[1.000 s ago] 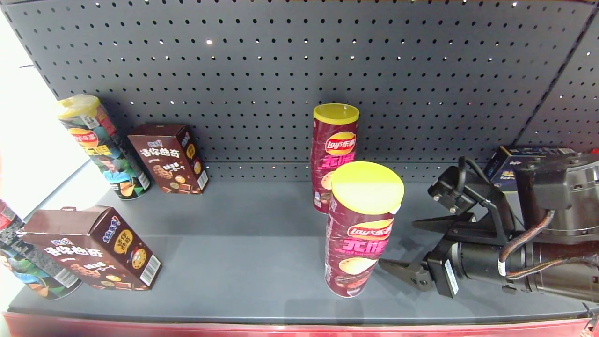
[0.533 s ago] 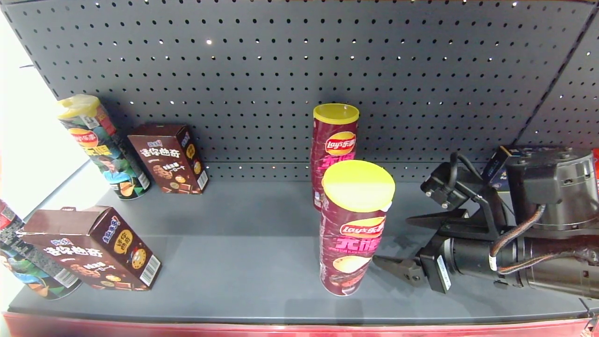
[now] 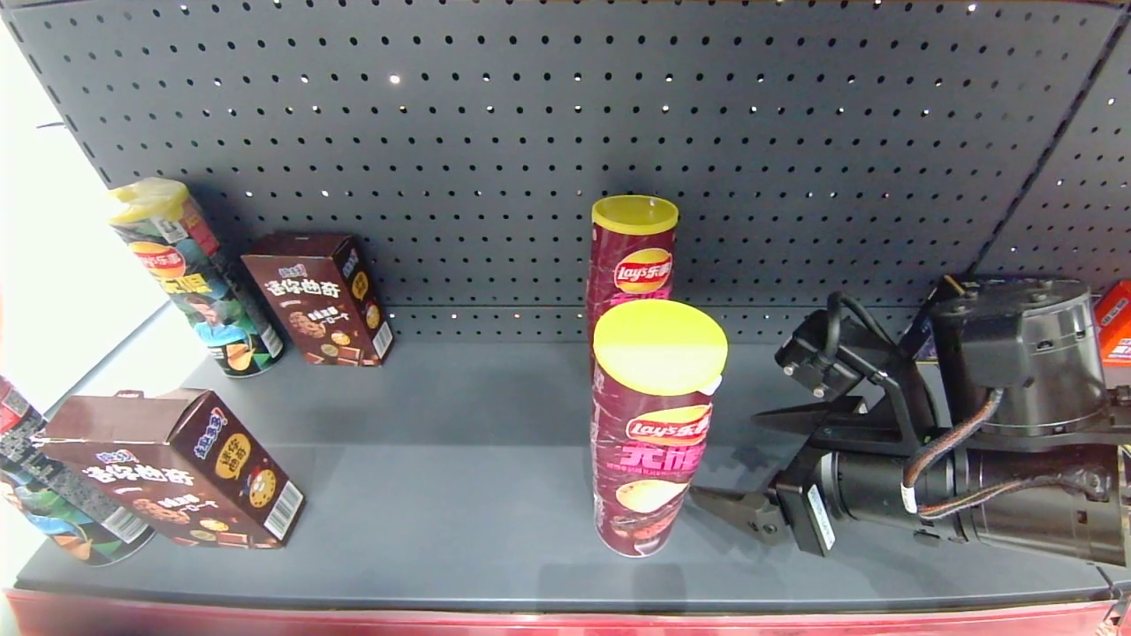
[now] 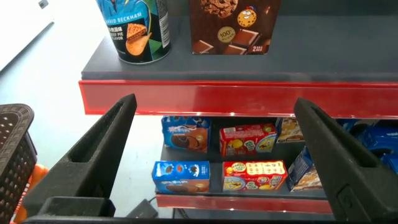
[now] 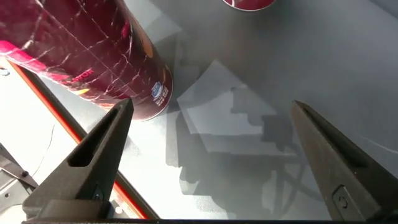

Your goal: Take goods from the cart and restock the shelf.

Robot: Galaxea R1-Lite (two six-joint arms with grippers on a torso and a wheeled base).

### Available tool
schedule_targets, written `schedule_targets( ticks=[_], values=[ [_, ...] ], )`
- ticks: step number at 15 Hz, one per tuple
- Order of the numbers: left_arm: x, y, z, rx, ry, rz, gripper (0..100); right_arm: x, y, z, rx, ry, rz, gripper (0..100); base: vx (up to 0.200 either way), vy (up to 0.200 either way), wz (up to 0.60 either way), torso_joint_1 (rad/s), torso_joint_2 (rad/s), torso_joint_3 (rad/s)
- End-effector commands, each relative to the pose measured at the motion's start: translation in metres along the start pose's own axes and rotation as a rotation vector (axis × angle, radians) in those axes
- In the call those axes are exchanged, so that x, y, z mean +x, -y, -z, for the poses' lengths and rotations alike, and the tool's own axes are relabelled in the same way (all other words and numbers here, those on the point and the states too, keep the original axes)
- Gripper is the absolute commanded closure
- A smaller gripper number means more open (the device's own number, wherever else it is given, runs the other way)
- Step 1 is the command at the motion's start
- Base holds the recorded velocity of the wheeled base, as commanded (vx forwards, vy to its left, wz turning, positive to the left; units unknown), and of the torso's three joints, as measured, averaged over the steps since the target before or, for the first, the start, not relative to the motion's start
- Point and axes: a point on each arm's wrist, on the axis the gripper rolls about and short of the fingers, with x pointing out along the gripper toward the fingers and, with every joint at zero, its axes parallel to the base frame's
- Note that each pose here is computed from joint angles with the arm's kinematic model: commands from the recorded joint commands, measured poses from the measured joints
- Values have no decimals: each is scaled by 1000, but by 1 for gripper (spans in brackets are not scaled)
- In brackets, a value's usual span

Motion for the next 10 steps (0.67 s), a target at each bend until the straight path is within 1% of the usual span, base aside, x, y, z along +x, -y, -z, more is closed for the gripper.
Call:
schedule_targets(
  ticks=[1,5,7,10],
  values=[
    [0,0,0,0,-1,0,0,0,-1,0,-1,0,-3,0,0,0,0,0,0,0],
    [0,0,0,0,-1,0,0,-1,-1,1,-1,-1,-2,0,0,0,0,0,0,0],
    [0,0,0,-2,-1,-1,0,-9,4,1,10,14,33,0,0,0,0,0,0,0],
    [0,0,0,0,-1,0,0,-54,36,-5,75,122,211,0,0,0,0,0,0,0]
  ],
)
